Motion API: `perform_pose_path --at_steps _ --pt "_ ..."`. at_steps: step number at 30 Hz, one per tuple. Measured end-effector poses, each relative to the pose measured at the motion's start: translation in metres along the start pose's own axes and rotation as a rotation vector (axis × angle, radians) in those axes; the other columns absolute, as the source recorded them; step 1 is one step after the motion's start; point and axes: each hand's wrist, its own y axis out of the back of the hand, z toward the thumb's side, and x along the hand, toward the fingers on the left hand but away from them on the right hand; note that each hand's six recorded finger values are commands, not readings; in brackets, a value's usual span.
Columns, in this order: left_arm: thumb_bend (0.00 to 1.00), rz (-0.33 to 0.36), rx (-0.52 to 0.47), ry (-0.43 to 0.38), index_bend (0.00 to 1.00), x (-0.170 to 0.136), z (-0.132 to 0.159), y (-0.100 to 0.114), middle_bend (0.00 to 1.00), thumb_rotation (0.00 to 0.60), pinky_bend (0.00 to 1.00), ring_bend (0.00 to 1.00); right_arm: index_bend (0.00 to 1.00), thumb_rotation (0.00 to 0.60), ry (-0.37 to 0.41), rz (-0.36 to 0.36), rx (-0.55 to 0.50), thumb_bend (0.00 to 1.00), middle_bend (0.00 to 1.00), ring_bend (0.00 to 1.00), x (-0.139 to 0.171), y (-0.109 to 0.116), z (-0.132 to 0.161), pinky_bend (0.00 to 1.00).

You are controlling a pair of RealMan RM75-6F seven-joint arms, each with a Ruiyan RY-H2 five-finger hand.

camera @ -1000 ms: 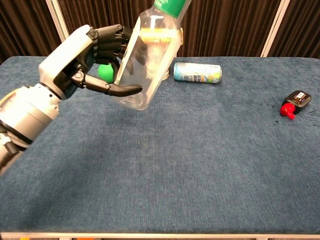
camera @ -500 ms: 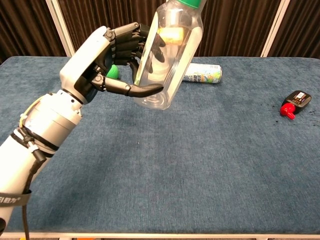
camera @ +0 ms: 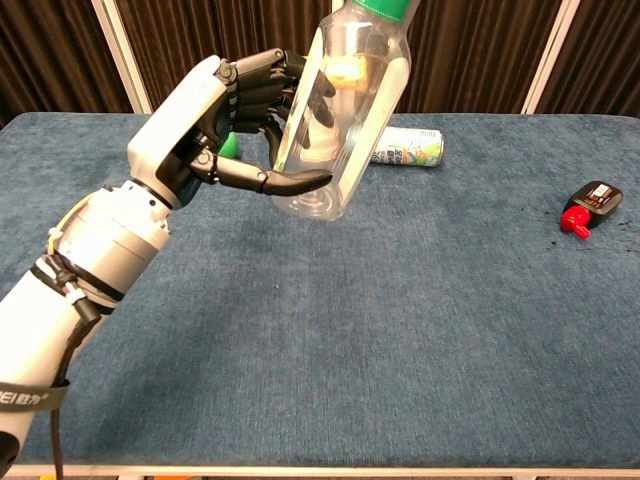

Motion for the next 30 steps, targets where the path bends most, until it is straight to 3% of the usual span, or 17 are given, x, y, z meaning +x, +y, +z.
perform_pose_path --at_steps 30 --pt "0.38 -0.019 0.009 0.012 0.56 -0.002 -0.004 -0.001 0.57 0.600 0.58 0.50 0.38 0.549 0.059 0.024 0.015 0.02 0.05 0.00 0.004 -0.010 0.016 0.00"
